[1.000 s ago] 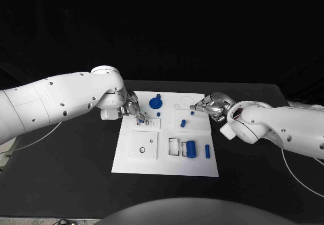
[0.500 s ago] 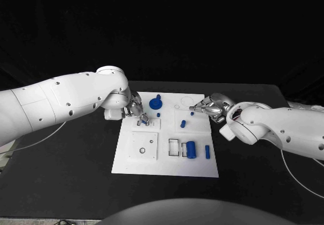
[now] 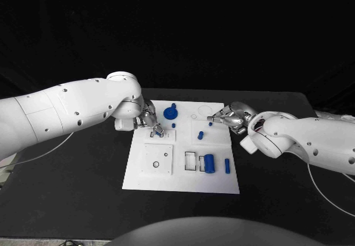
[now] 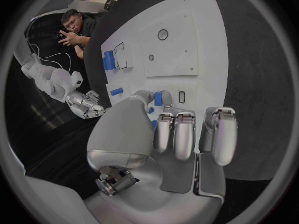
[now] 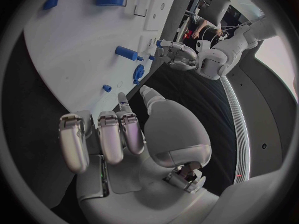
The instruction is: Assemble the parts on the task board
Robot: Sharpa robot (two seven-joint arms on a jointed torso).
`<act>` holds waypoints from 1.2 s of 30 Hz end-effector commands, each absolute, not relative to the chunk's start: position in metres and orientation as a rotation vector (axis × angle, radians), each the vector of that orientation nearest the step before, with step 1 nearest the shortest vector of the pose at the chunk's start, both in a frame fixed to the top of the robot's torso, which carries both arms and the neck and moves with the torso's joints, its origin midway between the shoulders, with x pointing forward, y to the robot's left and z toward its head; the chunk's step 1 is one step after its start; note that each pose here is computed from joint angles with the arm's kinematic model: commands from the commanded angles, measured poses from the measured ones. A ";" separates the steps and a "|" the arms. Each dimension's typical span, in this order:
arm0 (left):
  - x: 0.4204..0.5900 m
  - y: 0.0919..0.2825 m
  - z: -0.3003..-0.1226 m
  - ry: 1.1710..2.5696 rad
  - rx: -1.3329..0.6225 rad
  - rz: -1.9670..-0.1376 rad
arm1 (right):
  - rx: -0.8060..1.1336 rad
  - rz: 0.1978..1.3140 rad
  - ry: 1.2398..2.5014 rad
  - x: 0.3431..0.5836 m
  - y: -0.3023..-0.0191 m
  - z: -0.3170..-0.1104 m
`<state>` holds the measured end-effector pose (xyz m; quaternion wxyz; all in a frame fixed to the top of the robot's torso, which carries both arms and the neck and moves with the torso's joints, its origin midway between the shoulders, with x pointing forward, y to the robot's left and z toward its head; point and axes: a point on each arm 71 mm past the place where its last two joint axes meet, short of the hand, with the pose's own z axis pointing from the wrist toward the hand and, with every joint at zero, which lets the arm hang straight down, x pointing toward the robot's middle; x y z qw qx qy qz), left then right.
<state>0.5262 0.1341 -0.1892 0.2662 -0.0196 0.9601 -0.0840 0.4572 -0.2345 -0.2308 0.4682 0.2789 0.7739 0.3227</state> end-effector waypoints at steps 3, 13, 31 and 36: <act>0.524 0.137 -0.191 2.615 -0.052 -0.118 | 0.667 0.799 1.902 0.457 -0.233 -0.231; 0.524 0.135 -0.192 2.615 -0.040 -0.104 | 0.667 0.802 1.902 0.456 -0.232 -0.231; 0.526 0.131 -0.195 2.593 -0.022 -0.064 | 0.665 0.803 1.905 0.456 -0.231 -0.231; 0.527 0.130 -0.195 2.590 -0.026 -0.062 | 0.665 0.803 1.904 0.456 -0.231 -0.231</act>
